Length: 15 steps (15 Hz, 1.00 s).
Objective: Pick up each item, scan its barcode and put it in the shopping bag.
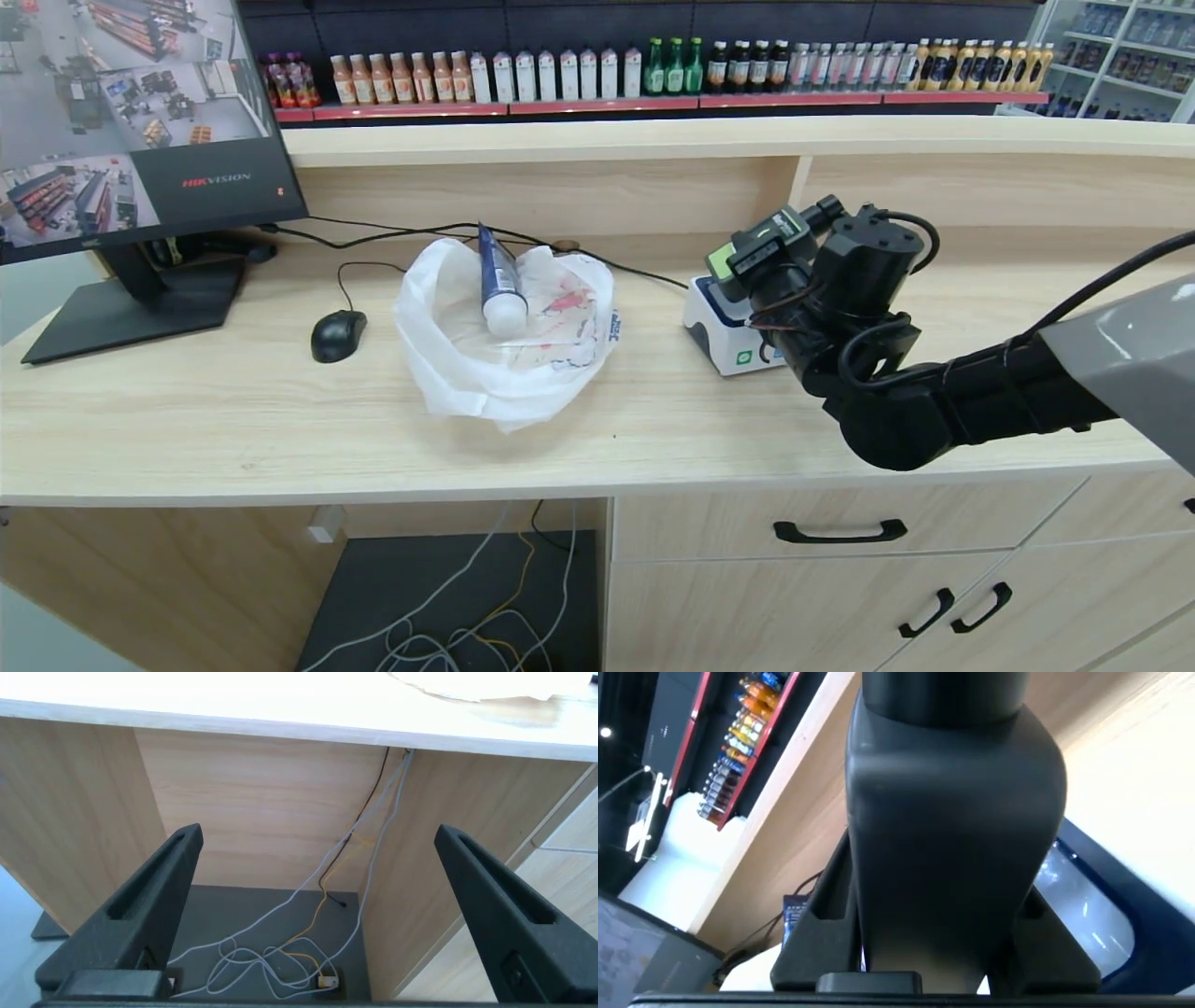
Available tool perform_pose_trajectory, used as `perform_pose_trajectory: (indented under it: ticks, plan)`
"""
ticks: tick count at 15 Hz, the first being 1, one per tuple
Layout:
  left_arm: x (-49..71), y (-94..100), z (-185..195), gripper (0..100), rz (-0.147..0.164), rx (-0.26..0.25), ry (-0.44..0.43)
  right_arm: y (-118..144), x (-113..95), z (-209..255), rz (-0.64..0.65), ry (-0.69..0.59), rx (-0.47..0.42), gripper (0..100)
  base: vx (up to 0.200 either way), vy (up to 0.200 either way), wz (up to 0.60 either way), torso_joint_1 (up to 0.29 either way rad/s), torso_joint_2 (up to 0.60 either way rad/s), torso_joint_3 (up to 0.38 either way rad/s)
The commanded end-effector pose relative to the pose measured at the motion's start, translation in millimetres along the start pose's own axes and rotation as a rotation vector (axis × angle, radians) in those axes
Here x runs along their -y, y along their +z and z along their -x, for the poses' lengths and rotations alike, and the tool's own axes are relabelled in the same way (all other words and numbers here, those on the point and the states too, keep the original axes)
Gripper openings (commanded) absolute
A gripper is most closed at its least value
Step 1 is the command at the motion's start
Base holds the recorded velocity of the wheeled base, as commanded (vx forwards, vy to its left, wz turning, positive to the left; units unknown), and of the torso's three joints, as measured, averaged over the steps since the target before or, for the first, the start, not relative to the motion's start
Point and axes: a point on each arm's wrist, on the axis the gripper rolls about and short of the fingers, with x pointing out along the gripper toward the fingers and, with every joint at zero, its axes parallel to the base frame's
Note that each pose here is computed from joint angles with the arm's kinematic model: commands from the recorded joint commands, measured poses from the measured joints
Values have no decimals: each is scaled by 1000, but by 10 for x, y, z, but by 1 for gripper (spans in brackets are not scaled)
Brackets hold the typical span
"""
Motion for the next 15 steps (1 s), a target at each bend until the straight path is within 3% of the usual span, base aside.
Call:
perform_pose_trajectory:
  ticks: [1, 15]
  plan:
    - [0, 0, 0, 100, 0, 0, 1, 3, 5, 7, 0, -3, 1, 0, 0, 0, 0, 0, 0, 0]
    - [0, 0, 0, 100, 0, 0, 1, -13, 103, 89, 2, -55, 9, 0, 0, 0, 0, 0, 0, 0]
